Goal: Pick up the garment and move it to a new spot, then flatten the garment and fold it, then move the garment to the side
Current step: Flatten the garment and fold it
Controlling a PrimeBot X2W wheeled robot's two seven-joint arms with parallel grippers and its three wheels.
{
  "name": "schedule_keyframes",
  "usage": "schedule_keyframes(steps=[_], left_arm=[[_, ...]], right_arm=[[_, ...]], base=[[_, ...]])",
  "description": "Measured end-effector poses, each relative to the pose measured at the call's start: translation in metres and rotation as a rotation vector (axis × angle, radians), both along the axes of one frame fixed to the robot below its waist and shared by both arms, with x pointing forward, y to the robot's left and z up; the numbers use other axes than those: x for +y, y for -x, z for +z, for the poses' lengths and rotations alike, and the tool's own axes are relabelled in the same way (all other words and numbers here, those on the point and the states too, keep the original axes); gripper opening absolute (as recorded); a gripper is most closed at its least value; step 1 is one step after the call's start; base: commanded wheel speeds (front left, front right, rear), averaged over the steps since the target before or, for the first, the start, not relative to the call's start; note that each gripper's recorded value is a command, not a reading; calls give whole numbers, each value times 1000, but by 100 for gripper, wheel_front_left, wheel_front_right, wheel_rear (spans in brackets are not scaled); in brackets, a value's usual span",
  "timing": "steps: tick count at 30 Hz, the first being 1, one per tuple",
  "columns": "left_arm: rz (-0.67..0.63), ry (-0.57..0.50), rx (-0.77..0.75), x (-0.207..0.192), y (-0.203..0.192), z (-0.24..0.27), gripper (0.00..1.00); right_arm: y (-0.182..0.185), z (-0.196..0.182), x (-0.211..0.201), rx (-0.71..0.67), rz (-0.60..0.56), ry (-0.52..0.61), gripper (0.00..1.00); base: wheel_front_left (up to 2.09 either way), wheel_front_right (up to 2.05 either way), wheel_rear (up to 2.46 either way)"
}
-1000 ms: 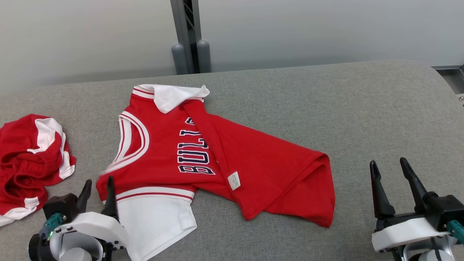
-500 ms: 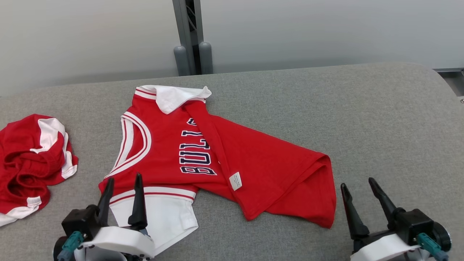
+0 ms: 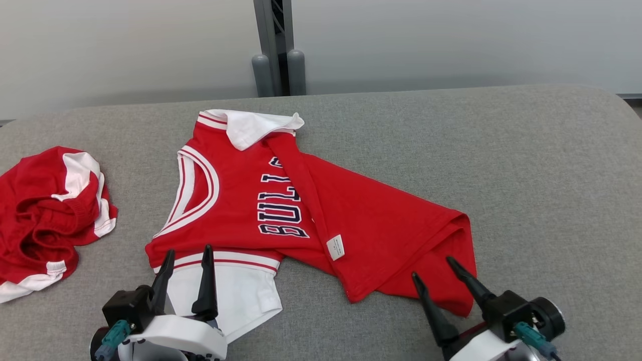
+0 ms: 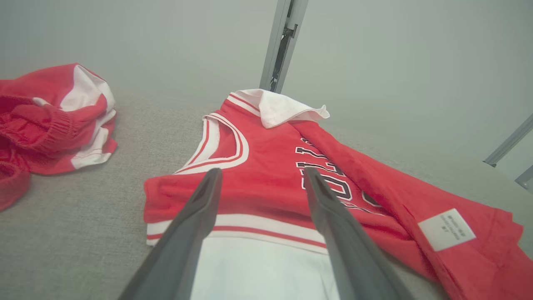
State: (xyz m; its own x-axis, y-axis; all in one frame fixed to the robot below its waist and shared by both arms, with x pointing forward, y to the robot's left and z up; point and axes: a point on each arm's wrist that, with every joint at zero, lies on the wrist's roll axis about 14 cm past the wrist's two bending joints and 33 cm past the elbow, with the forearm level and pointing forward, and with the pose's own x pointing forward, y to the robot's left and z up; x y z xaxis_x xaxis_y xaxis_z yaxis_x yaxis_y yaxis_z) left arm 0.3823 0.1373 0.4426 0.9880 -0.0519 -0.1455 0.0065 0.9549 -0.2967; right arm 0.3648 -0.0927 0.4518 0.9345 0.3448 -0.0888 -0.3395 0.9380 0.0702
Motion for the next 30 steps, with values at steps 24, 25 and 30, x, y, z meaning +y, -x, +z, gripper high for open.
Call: schedule_keyframes(steps=[24,25,30], left_arm=[[42,-3,-5,17,-14,-4,100],[44,-7,-5,18,-15,-4,100],[44,-15,-6,19,-16,-4,100]], right_arm=[[7,-63,95,148,431,161,75],[6,-62,96,145,433,162,36],[-4,-53,91,111,401,163,0]], base=[[0,0,0],[0,0,0],[0,0,0]])
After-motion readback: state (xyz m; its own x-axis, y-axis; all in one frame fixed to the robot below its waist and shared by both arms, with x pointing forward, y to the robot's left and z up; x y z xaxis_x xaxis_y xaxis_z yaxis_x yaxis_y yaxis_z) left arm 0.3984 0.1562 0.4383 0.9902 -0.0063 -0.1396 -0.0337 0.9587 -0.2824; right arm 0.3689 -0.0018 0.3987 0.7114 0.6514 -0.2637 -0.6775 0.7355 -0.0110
